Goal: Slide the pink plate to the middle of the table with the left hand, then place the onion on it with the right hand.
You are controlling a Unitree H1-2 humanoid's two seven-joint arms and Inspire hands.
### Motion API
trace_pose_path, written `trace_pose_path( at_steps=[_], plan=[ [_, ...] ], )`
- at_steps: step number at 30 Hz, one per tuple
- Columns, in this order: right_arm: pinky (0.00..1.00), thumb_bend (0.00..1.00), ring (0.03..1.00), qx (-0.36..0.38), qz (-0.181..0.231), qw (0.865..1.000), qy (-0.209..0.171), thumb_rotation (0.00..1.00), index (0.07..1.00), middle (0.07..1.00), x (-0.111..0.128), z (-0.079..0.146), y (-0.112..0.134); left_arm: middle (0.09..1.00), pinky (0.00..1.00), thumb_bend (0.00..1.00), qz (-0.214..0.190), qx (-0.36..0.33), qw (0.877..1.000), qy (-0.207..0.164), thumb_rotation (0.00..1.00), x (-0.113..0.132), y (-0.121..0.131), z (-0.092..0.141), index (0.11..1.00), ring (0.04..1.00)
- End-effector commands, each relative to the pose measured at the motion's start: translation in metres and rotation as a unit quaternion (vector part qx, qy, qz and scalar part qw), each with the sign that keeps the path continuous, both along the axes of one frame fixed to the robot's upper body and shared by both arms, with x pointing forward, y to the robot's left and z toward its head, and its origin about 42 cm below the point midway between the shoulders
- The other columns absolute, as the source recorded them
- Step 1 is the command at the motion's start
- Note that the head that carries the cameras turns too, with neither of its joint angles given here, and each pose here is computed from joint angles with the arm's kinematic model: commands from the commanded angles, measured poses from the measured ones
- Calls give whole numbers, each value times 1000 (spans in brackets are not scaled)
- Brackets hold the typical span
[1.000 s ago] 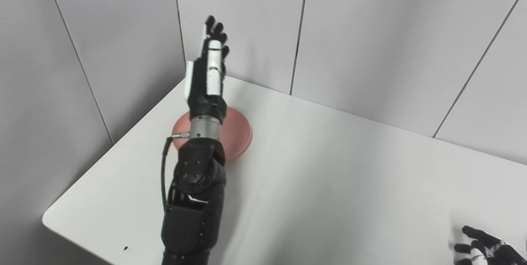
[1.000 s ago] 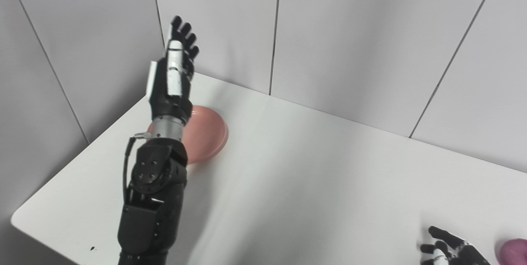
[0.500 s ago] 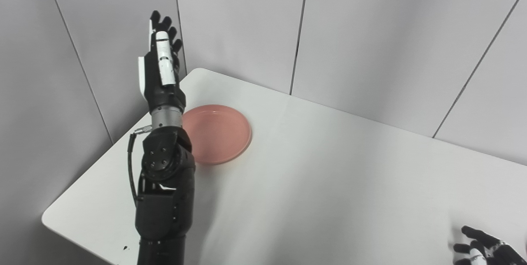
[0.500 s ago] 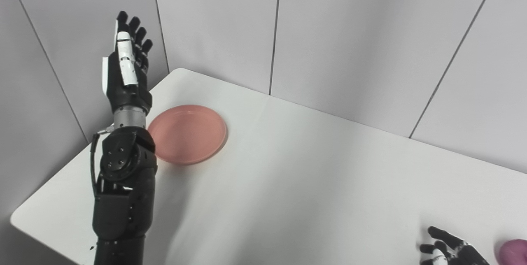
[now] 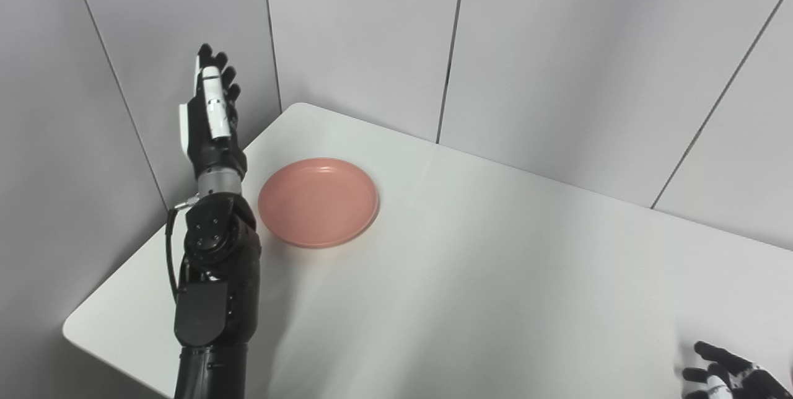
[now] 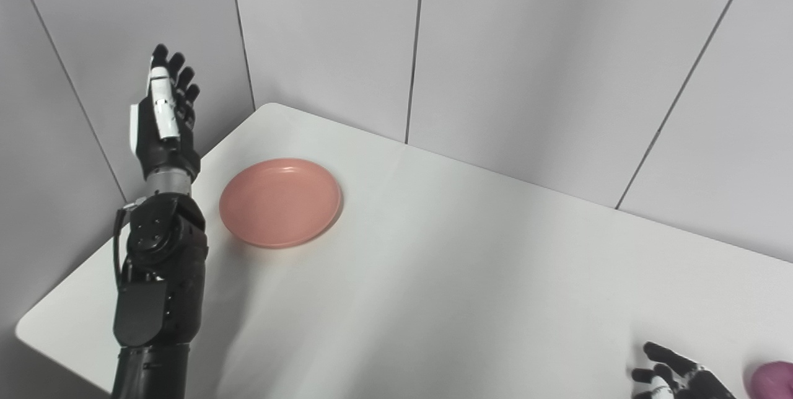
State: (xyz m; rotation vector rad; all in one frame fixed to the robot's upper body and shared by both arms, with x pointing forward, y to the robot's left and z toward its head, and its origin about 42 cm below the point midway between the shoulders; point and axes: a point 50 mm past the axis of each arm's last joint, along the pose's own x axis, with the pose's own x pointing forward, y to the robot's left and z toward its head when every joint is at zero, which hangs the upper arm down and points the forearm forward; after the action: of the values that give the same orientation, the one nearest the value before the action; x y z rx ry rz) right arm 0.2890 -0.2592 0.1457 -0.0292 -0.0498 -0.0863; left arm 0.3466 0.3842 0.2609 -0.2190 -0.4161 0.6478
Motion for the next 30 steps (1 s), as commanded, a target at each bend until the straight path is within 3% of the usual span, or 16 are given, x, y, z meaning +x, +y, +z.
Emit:
trace_pose_path(
  at_steps=[1, 14, 30],
  plan=[
    [339, 463, 502, -1, 4, 999, -34, 0, 523, 645, 4, 11, -1, 955, 967, 376, 6, 24, 999, -39, 1000, -1, 11, 18, 946, 957],
    [338, 463, 502, -8, 0, 1000, -30, 0, 520, 644, 5, 10, -4, 967, 968, 360, 17, -9, 1000, -8, 1000, -3, 23, -8, 953, 970],
    [338, 463, 501, -9, 3, 1000, -27, 0, 517, 631, 5, 11, -4, 965, 985, 344, -11, -42, 998, 51, 1000, -1, 15, -49, 947, 971]
  ],
)
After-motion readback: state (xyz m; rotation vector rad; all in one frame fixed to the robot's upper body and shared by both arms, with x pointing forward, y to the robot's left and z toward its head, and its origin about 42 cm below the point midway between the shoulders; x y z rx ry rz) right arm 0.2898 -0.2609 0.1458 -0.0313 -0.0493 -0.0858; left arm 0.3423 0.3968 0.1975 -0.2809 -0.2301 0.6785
